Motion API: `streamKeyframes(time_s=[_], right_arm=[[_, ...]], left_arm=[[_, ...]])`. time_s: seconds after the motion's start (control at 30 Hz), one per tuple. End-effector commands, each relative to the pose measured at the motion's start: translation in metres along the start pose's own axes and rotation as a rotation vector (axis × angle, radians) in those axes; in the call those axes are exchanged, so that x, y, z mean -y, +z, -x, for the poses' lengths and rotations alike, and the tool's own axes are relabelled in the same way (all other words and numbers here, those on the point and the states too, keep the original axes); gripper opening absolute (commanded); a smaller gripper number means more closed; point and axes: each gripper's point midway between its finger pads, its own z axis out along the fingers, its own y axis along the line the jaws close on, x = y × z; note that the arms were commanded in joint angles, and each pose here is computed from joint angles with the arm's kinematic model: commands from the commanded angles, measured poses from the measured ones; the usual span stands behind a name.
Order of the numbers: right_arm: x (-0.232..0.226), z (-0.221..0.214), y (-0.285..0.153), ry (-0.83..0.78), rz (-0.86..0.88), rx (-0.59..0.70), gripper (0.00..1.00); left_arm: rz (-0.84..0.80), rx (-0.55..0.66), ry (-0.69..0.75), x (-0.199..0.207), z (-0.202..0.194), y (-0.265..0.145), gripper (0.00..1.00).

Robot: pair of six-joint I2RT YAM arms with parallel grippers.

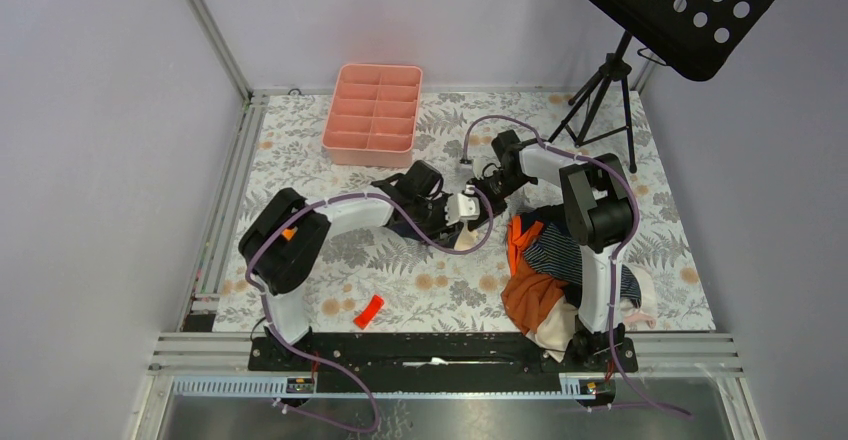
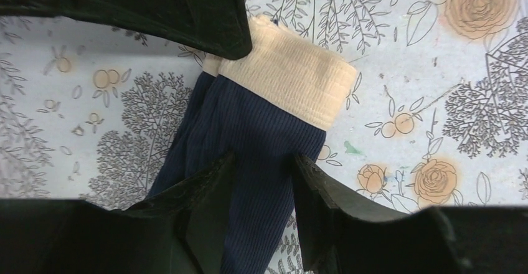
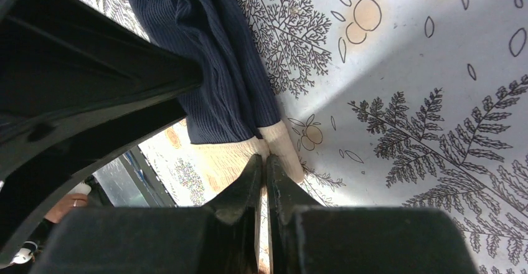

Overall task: Roll the underwear
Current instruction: Fold the underwear at the center of the board.

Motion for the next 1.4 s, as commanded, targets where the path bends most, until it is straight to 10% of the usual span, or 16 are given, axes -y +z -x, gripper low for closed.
streamKeyframes(time_s=[0.0,0.37,0.63,0.83,1.17,1.37], right_arm=[[0.013,0.006,-0.002,-0.016,-0.067,0.005,0.08],[-0.019,0.031,-0.026,-0.097,0.016,0.061,0.5],[-0.006,0.021,-0.013,-0.096,0.031,-0.015,0.57],[-0.003,0.0,-0.004,-0.084,0.084,-0.099,0.54],[-0.012,-0.022,0.006,0.016,0.101,-0.113,0.14],[-0.015,-0.028,0.015,0.16,0.093,-0.063,0.08]], left_arm=[[0.021,0.015,0.0,-0.009,0.002,0.01,0.44],[-0.006,-0.017,0.016,-0.006,-0.006,0.015,0.44],[-0.002,-0.018,0.031,-0.008,-0.002,0.013,0.43],[0.007,-0.028,0.048,-0.011,-0.001,0.012,0.43],[0.041,0.022,0.022,-0.002,0.026,-0.026,0.43],[-0.045,0.123,-0.058,0.041,0.06,-0.042,0.46]])
